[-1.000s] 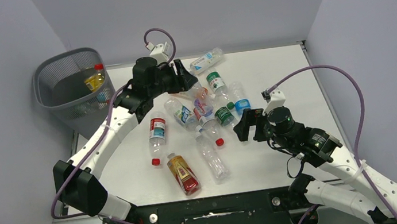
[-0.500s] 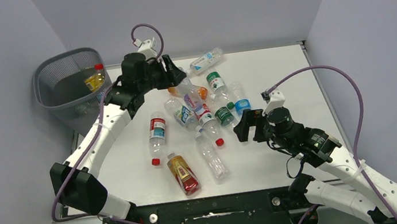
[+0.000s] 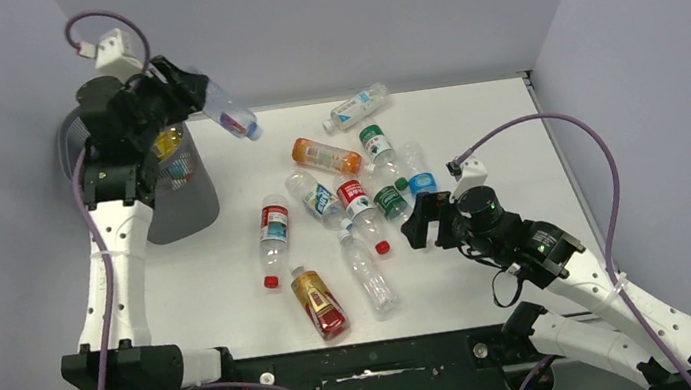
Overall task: Put the plastic bottles in the bin
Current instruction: Place the plastic bottle in the trash bin.
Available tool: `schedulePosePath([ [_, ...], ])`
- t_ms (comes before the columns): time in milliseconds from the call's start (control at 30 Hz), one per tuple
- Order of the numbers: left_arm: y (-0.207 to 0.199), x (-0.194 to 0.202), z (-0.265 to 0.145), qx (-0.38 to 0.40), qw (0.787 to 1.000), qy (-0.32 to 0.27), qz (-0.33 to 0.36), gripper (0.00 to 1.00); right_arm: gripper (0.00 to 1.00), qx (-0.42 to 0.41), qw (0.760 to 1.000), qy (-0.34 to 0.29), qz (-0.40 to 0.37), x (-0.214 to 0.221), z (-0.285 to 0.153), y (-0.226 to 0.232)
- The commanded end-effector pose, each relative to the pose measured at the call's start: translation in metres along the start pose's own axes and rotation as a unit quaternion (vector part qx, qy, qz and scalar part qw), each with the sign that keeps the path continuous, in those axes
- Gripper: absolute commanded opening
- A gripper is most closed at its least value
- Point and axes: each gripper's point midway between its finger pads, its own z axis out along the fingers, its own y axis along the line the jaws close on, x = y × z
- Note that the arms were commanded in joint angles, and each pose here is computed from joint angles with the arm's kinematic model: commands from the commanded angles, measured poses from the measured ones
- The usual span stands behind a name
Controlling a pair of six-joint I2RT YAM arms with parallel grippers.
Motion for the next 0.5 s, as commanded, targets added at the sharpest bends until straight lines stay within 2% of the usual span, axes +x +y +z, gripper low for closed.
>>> schedulePosePath([
  [0, 0.031, -0.077, -0.028, -0.05, 0.993, -0.101, 0.034, 0.33, 1.0, -0.026, 0.999, -0.025, 0.015, -0.014, 0.003, 0.014],
  [267, 0.102, -0.13, -0.056, -0.157, 0.972, -0.167, 0.042, 0.34, 1.0, -0.029, 0.999, -0.018, 0.016, -0.011, 0.006, 0.015],
  [467, 0.135, -0.139, -0.075, -0.227, 0.956, -0.181, 0.046, 0.33, 1.0, -0.035, 0.999, -0.013, 0.017, -0.008, 0.011, 0.018],
])
